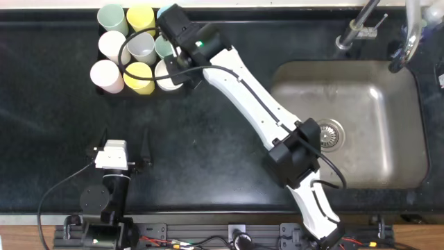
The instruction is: Store Cups
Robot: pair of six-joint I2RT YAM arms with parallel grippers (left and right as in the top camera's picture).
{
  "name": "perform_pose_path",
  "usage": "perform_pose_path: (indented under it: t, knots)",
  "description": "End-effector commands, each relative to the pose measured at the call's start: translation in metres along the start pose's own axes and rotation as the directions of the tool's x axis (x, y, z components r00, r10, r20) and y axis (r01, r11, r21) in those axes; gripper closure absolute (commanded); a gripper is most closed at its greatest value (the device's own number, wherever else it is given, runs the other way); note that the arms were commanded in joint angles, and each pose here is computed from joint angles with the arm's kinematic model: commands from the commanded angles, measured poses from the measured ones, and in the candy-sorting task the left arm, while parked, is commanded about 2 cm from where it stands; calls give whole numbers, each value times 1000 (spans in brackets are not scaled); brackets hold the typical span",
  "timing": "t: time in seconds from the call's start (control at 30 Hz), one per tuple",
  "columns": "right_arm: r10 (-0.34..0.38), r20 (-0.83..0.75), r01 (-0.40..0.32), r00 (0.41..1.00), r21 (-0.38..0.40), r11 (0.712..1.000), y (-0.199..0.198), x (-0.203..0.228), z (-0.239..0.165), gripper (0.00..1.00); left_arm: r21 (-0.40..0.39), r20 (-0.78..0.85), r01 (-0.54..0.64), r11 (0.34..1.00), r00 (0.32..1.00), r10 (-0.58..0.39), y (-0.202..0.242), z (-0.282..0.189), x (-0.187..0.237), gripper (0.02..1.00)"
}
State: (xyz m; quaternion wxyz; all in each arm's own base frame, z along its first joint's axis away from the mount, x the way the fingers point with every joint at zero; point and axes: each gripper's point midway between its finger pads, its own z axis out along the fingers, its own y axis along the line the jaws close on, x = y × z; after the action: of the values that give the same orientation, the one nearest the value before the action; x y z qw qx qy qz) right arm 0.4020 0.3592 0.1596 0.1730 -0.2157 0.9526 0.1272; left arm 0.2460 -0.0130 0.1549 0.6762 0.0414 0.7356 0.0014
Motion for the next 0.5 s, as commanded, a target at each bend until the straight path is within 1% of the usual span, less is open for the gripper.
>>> perform_pose_path:
  t: [0.03,0.23,0.5]
  knots:
    - [41,20,-42,999,16,999,4,-7,13,958,-10,4,8,1000,1000,-8,2,-1,-1,20]
    - [93,72,-96,993,32,995,2,-20,27,958,-10,4,8,1000,1000,-8,2,-1,-1,20]
    - [100,27,-101,995,55,993,-3,-9,47,958,-10,4,8,1000,1000,-8,2,-1,-1,18]
